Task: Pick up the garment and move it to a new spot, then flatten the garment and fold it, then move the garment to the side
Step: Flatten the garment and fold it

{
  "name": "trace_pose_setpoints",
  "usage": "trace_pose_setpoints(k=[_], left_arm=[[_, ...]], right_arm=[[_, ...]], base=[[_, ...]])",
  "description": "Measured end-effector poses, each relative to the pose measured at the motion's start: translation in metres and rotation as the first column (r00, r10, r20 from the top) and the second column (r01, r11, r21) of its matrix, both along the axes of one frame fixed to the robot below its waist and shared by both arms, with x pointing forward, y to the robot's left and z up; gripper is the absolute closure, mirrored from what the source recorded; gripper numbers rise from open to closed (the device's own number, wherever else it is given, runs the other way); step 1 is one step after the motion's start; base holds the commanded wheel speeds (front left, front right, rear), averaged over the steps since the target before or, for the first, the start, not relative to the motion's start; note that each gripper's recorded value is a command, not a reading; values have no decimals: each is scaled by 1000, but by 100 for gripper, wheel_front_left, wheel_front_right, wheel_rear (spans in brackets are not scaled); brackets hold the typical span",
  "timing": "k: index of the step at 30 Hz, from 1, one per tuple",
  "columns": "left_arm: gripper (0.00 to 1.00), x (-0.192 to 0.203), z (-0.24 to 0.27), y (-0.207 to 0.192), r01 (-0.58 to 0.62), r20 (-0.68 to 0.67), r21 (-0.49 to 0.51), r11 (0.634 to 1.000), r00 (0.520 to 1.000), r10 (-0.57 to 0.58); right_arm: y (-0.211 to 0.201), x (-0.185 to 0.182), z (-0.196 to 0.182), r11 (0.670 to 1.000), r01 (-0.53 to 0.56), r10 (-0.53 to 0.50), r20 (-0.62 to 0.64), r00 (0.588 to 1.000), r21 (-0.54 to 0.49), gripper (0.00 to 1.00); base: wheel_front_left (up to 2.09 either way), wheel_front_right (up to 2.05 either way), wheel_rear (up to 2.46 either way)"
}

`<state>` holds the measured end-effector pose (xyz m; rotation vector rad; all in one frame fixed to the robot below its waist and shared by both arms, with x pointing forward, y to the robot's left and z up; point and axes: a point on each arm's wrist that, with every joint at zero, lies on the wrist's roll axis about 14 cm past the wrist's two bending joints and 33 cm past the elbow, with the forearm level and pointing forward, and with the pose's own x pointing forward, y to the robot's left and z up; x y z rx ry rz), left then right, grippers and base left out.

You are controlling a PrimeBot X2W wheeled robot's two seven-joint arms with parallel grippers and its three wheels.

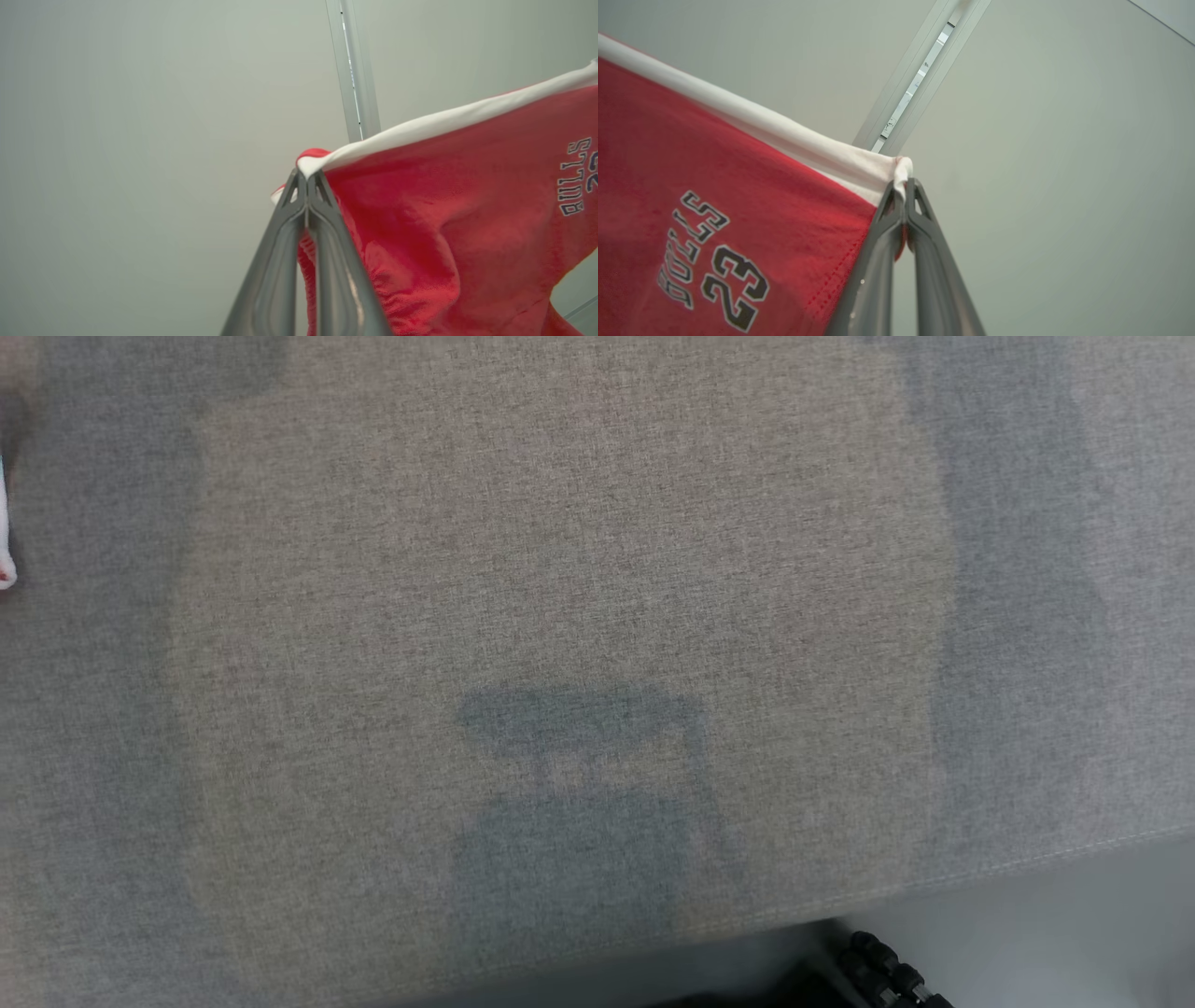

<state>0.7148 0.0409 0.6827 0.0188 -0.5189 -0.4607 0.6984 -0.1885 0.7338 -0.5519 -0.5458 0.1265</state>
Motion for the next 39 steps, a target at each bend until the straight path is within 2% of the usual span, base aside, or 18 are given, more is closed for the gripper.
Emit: trace_pose_setpoints(k=[3,5,11,15,18,27,36,39], left_arm=[[100,3,-3,6,-18,31,-42,999,999,19],[100,7,-24,10,-27,5,-62,998,1000,28],[100,-6,-142,2,6,-206,128,992,978,21],[100,-32,-190,1,49,-306,244,969,952,28],[100,-57,-214,3,73,-368,282,957,929,37],[100,-140,-237,-9,195,-472,381,904,881,8],[100,-212,-239,-9,256,-532,428,867,847,13],[100,-236,-241,-9,277,-556,429,860,831,10]], right_arm=[[1,0,8,1000,9,-7,58,998,-25,100],[8,1,3,998,6,0,90,996,-66,100],[22,9,-109,992,-53,36,-145,989,-118,100],[26,-7,-157,988,-99,63,-269,961,-122,100],[21,-24,-169,989,-102,62,-331,941,-106,100],[-14,-98,-202,999,-8,-19,-576,817,-44,100],[-10,-183,-209,1000,-1,12,-697,717,16,100],[-4,-212,-216,998,2,45,-744,667,62,100]], base=[[0,0,0],[0,0,0],[0,0,0],[0,0,0],[0,0,0],[0,0,0],[0,0,0],[0,0,0]])
